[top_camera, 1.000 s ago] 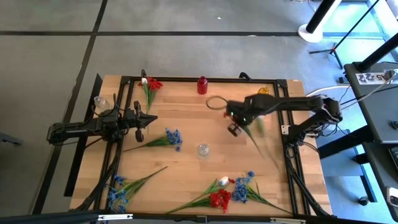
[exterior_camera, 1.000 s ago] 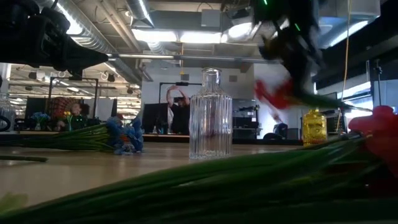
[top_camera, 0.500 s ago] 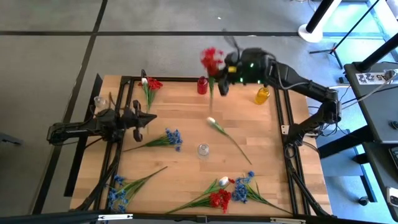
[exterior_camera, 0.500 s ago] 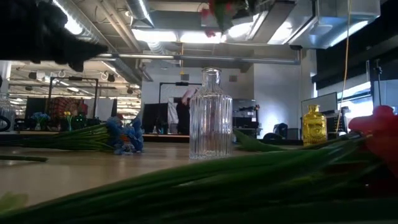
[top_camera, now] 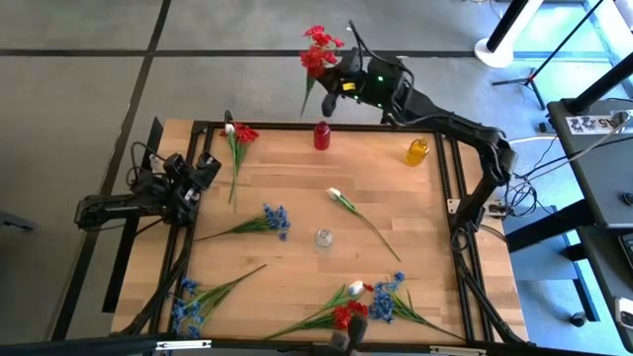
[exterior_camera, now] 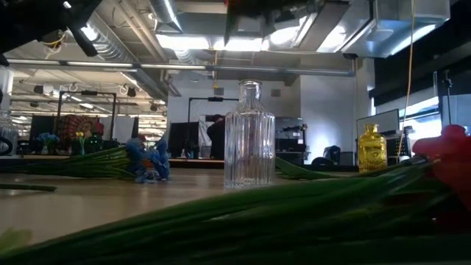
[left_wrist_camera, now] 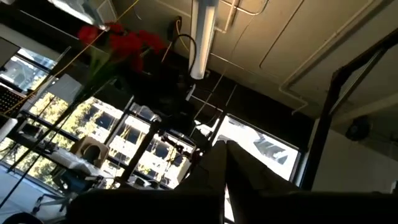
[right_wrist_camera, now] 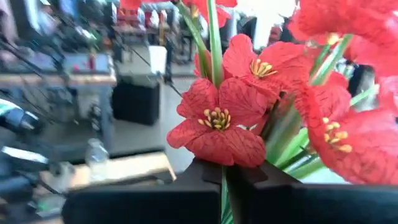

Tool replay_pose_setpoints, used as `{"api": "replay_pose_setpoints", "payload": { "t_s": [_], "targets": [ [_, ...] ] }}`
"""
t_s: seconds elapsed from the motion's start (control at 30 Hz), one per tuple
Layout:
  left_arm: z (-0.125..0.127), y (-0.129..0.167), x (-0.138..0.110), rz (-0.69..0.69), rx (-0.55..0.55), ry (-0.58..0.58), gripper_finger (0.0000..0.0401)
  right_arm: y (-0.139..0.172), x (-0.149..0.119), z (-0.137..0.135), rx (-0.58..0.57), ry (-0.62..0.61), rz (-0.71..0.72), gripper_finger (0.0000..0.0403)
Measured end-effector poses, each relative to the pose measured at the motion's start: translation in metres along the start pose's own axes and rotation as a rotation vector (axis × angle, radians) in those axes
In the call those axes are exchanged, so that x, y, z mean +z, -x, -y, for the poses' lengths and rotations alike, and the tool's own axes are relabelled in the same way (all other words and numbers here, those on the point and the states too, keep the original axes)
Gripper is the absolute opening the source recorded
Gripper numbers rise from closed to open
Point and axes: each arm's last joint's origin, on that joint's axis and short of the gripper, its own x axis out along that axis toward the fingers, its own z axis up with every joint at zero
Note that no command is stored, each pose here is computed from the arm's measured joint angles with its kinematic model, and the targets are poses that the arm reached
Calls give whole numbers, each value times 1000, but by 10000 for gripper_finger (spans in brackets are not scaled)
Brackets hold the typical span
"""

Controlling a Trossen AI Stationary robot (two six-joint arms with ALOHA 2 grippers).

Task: Sort flowers into vase by color
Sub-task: Put the red flower into the red vase

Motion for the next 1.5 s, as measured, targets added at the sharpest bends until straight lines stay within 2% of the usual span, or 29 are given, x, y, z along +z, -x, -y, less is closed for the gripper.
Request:
{"api": "replay_pose_setpoints", "payload": {
  "t_s": [0.2, 0.33, 0.53, 0.67, 0.8, 0.9, 0.97, 1.13, 1.33, 1.5],
  "targets": [
    [-1, 0, 0, 17, 45, -30, 0, -3, -20, 25, -41, 46, -120, 1],
    [-3, 0, -2, 5, 82, -36, 0, 0, -30, 31, -16, 77, -213, 1],
    [-7, 1, -3, 21, 172, -115, 0, -3, -37, 19, 27, 112, -228, 1],
    [-7, 1, -2, 26, 182, -118, 0, -5, -44, 14, 32, 155, -208, 1],
    [-7, 1, -2, 30, 187, -120, 0, -6, -54, 14, 29, 138, -212, 1],
    [-8, 1, -1, 59, 235, -83, 0, -6, -61, 13, 25, 129, -231, 1],
    [-9, -2, -2, 24, 290, -79, 0, -6, -63, 13, 29, 128, -235, 1],
    [-5, -28, 3, -201, 492, -153, 0, -6, -65, 12, 42, 125, -254, 6],
    [-5, -67, 9, -376, 780, -294, 0, -3, -73, 12, 48, 113, -341, 52],
    [-10, -91, 12, -509, 958, -299, 8, -2, -76, 11, 53, 105, -373, 95]
  ]
}}
